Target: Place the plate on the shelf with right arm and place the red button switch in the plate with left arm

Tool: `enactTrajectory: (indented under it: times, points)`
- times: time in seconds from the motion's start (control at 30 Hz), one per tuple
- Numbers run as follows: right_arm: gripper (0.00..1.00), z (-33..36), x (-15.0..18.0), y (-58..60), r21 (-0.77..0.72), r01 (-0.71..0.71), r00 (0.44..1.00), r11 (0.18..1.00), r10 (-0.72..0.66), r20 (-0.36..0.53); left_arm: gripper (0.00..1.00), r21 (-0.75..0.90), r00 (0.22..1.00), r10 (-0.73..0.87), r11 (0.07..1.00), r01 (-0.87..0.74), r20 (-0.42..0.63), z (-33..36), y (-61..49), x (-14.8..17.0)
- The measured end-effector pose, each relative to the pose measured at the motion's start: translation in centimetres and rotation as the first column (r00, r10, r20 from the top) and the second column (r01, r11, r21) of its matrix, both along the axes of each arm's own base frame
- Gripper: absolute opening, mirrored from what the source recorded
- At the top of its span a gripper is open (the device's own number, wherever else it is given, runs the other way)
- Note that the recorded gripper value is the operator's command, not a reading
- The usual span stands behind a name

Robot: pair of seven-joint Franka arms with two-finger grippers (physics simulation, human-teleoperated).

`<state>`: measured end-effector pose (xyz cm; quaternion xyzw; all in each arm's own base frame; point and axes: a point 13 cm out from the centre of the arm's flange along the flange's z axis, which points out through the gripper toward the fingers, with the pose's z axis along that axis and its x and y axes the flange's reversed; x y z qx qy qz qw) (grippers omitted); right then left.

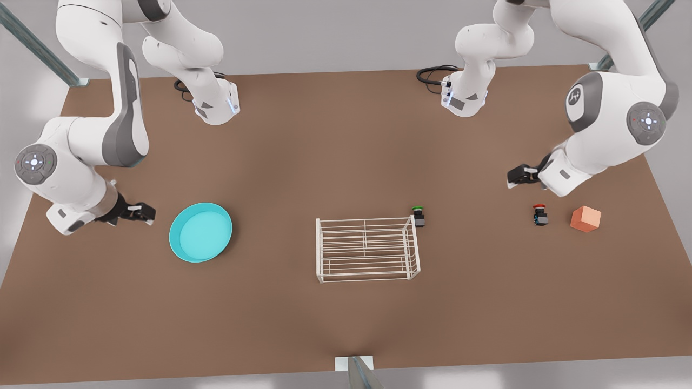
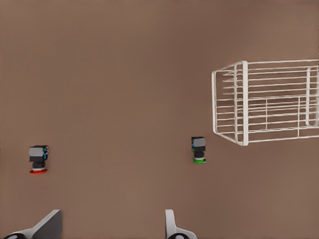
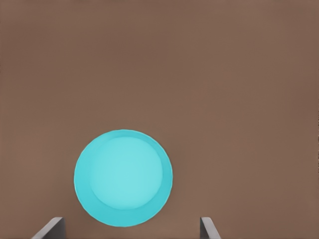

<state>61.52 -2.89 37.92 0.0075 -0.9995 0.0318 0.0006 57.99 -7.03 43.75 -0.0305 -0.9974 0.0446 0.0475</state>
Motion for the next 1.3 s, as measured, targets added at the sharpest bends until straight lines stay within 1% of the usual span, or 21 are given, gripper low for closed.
enactTrajectory:
  times: [0.07,0.17,0.27,0.33,0.4,0.43,0.53,0.67,0.77,0.97,1.07,1.13,1.3]
  points:
    - [1.0,0.2,0.6,0.0,-0.003,-0.005,1.0,1.0,0.006,0.025,1.0,0.001,1.0,0.001,1.0,-0.001,0.029,0.2,-0.3,0.7]
    - [1.0,0.2,1.2,0.1,-0.005,-0.014,0.999,1.0,0.014,0.046,1.0,0.008,1.0,-0.008,1.0,0.008,0.017,-0.6,-1.0,0.6]
    - [1.0,-1.0,1.7,0.7,-0.005,-0.028,0.999,1.0,0.028,0.039,1.0,0.017,1.0,0.004,1.0,-0.004,0.009,-0.8,-0.4,0.6]
    - [1.0,-3.3,1.8,2.1,-0.003,-0.053,0.999,0.999,0.053,0.004,1.0,0.039,1.0,0.007,0.999,-0.007,0.006,-1.0,0.3,0.6]
    - [1.0,-8.5,1.5,3.0,0.024,-0.054,0.996,0.998,0.056,-0.075,1.0,0.053,1.0,0.007,0.999,-0.008,0.003,-1.1,0.5,0.5]
    - [1.0,-10.0,1.3,3.1,0.036,-0.047,0.994,0.998,0.05,-0.098,1.0,0.058,1.0,0.008,0.998,-0.008,0.002,-1.2,0.5,0.5]
    - [1.0,-14.7,-1.2,-0.3,0.105,0.051,0.986,0.993,-0.033,-0.163,1.0,0.068,1.0,0.013,0.998,-0.013,0.0,-1.3,0.9,0.5]
    - [1.0,-19.3,-3.4,-1.8,0.2,0.132,0.975,0.971,-0.091,-0.202,1.0,0.073,1.0,0.019,0.997,-0.019,-0.003,-1.4,1.1,0.4]
    - [1.0,-21.9,-3.3,-2.2,0.237,0.137,0.979,0.962,-0.095,-0.181,1.0,0.075,0.999,0.042,0.996,-0.041,-0.017,-2.2,2.4,0.5]
    - [0.99,-24.9,-2.2,-6.0,0.243,0.07,0.993,0.967,-0.044,-0.112,1.0,0.071,0.992,0.121,0.99,-0.119,-0.022,-3.8,9.0,1.5]
    - [0.98,-26.3,-1.9,-6.9,0.239,0.016,0.996,0.971,0.005,-0.088,1.0,0.073,0.995,0.096,0.993,-0.095,-0.011,-3.7,8.6,1.9]
    - [0.95,-27.3,-2.0,-7.6,0.242,-0.013,0.996,0.97,0.033,-0.08,1.0,0.077,0.997,0.079,0.994,-0.078,-0.006,-3.6,8.4,2.0]
    - [0.9,-29.2,-1.6,-7.1,0.256,-0.093,0.992,0.962,0.112,-0.059,1.0,0.084,0.999,0.038,0.996,-0.039,0.016,-3.1,7.4,2.4]
